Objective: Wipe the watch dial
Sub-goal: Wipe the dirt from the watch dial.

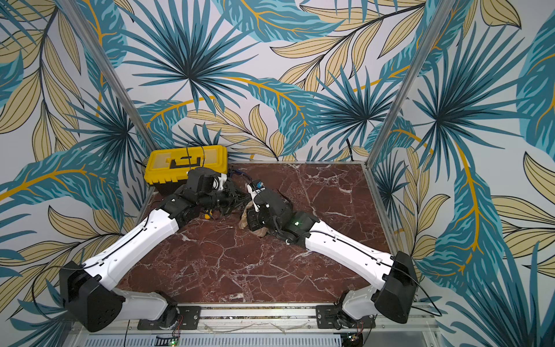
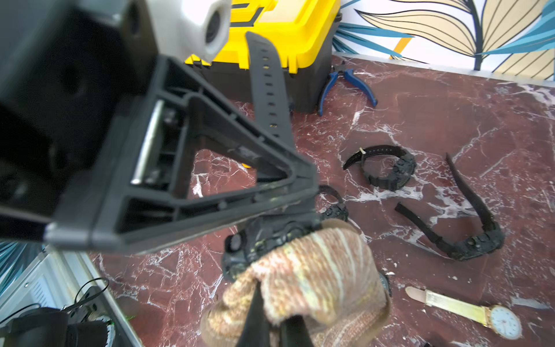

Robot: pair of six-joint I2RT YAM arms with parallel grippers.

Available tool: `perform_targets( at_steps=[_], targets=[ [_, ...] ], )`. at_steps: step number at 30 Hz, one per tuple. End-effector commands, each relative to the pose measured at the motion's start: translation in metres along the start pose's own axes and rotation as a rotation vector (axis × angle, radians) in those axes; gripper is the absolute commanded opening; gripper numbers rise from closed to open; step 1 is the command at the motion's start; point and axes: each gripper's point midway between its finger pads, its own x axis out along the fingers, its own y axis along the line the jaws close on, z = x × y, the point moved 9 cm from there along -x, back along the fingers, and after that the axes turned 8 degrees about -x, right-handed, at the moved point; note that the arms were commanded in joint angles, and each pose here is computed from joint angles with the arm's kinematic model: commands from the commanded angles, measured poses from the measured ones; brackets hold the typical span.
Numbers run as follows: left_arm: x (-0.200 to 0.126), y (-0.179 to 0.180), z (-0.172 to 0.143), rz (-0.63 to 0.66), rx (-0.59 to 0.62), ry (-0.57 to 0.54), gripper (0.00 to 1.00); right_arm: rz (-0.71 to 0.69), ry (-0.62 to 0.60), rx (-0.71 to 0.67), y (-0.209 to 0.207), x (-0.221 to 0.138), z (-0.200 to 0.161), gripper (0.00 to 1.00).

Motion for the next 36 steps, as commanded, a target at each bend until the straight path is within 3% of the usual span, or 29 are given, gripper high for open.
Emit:
perform_targets(
  at_steps=[1, 9, 15, 22, 26, 30, 36],
  targets=[
    [-0.009, -0.02, -0.021, -0.067, 0.035, 0.12, 0.0, -0.005, 0.061, 0.005, -0.005, 0.019, -0.011, 0.0],
    [-0.004, -0.035, -0.017, -0.093, 0.04, 0.121, 0.0, 0.141, 0.132, -0.042, 0.02, 0.026, -0.022, 0.0],
    [0.005, -0.017, -0.017, -0.045, 0.016, 0.133, 0.0, 0.257, 0.016, -0.068, 0.035, 0.006, -0.006, 0.0],
    [0.009, 0.006, -0.023, 0.003, 0.0, 0.156, 0.0, 0.033, -0.131, -0.037, 0.009, -0.01, 0.017, 0.0],
    [0.006, 0.008, -0.025, 0.002, 0.001, 0.154, 0.0, -0.061, -0.081, 0.04, -0.015, 0.005, 0.006, 0.0],
    [0.003, -0.001, -0.025, -0.022, 0.012, 0.152, 0.0, -0.122, 0.054, 0.045, -0.024, 0.021, -0.012, 0.0],
    [0.003, -0.022, -0.021, -0.064, 0.042, 0.149, 0.0, 0.034, 0.157, -0.008, -0.008, 0.032, -0.029, 0.0]
  ],
)
